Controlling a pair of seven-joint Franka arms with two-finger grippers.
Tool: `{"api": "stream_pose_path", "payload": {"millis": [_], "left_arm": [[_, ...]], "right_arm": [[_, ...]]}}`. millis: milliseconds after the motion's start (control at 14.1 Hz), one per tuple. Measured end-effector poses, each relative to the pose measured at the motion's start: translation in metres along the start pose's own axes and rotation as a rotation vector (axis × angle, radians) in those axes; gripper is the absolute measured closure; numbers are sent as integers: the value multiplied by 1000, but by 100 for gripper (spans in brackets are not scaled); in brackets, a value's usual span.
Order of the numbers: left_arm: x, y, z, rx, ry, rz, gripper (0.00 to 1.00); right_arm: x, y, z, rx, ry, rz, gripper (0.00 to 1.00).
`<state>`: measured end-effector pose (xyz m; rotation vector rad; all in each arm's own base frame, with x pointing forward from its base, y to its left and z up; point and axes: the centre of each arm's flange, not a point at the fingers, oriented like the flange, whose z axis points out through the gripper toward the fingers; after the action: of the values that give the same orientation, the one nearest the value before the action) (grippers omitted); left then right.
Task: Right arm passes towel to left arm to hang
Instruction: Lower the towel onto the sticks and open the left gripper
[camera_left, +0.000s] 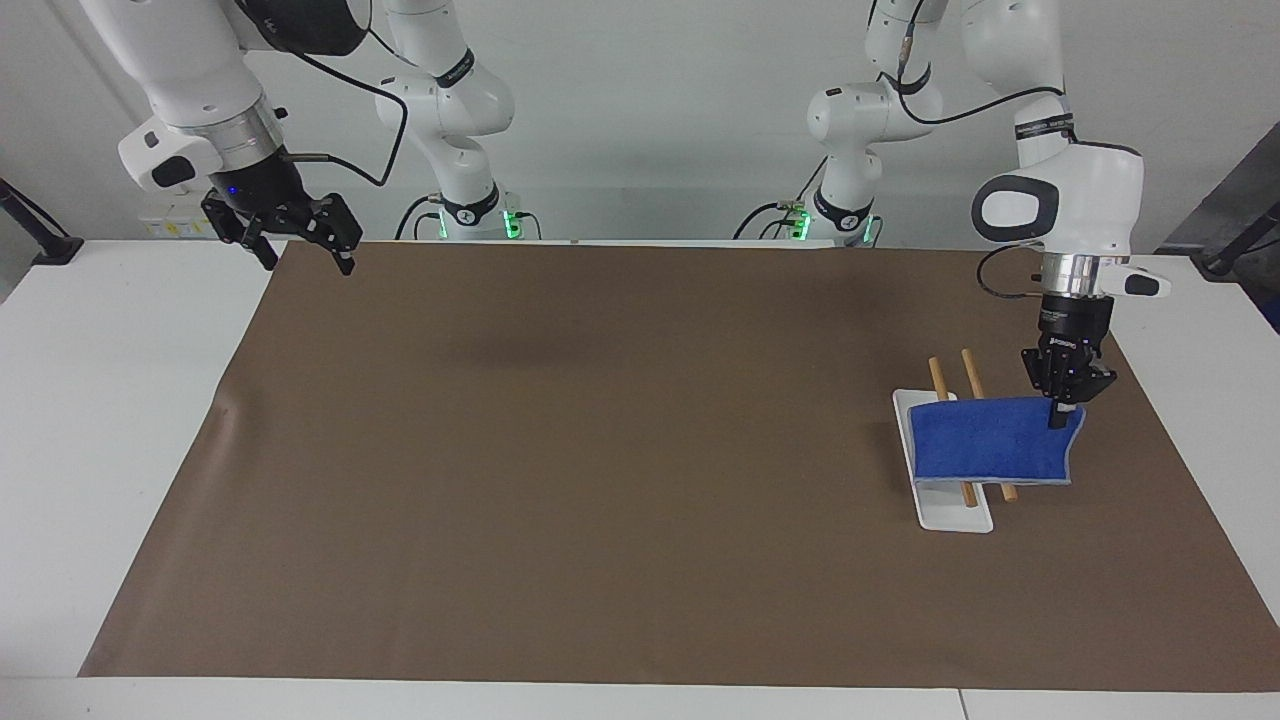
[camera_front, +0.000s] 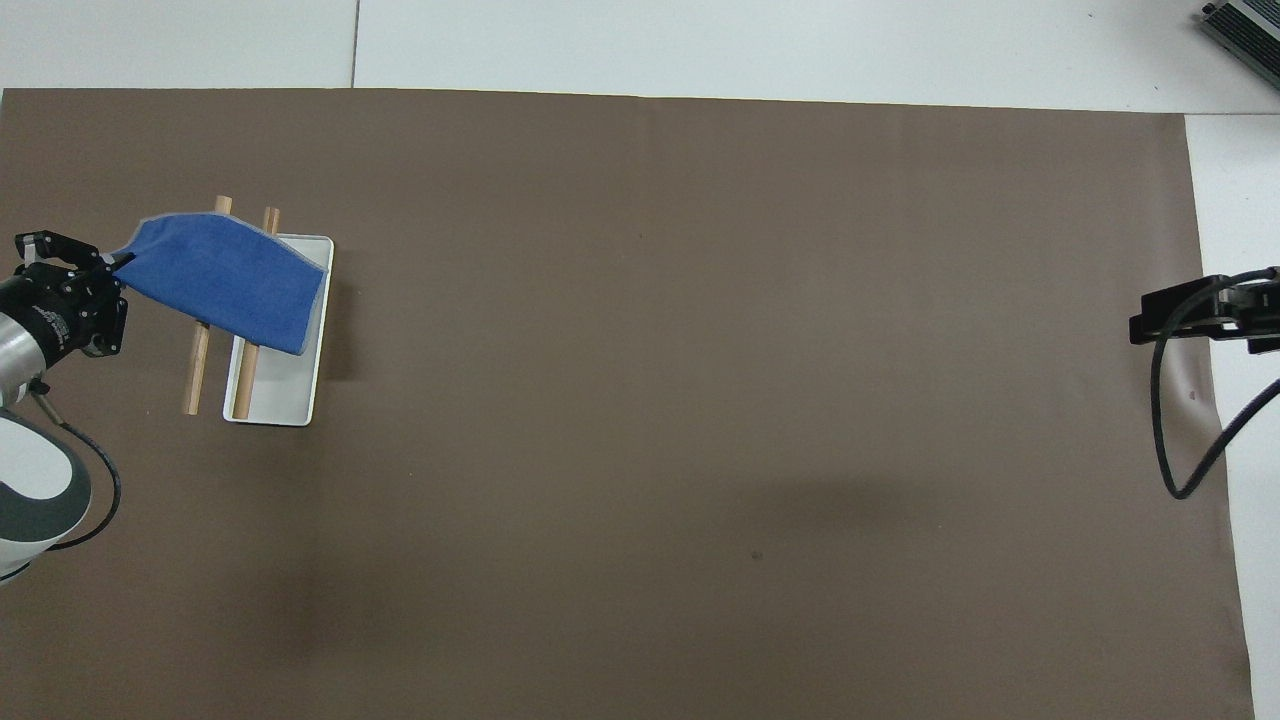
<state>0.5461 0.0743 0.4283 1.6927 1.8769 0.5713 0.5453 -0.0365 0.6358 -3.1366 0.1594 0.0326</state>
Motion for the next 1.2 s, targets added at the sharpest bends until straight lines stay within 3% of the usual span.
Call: {"api": "stream_pose_path", "payload": {"millis": [213,283,850,1063,1205], "left_arm": [[11,-10,2,17,14,-44,98],[11,-11,2,18,14,-48,93],[16,9,-23,-3,-5,-65,3],[6,27,-46,11,-51,-49,0],[-10,35,-56,59,-79,26,0]], "right_arm": [[-1,4,1,0,-8,7,0],[-1,3,1,0,-8,6,0],[3,-1,-1,1,25,-2,0],[3,-5,8,1,23,-8,0],[2,-6,15,1,15,-11,0]]}}
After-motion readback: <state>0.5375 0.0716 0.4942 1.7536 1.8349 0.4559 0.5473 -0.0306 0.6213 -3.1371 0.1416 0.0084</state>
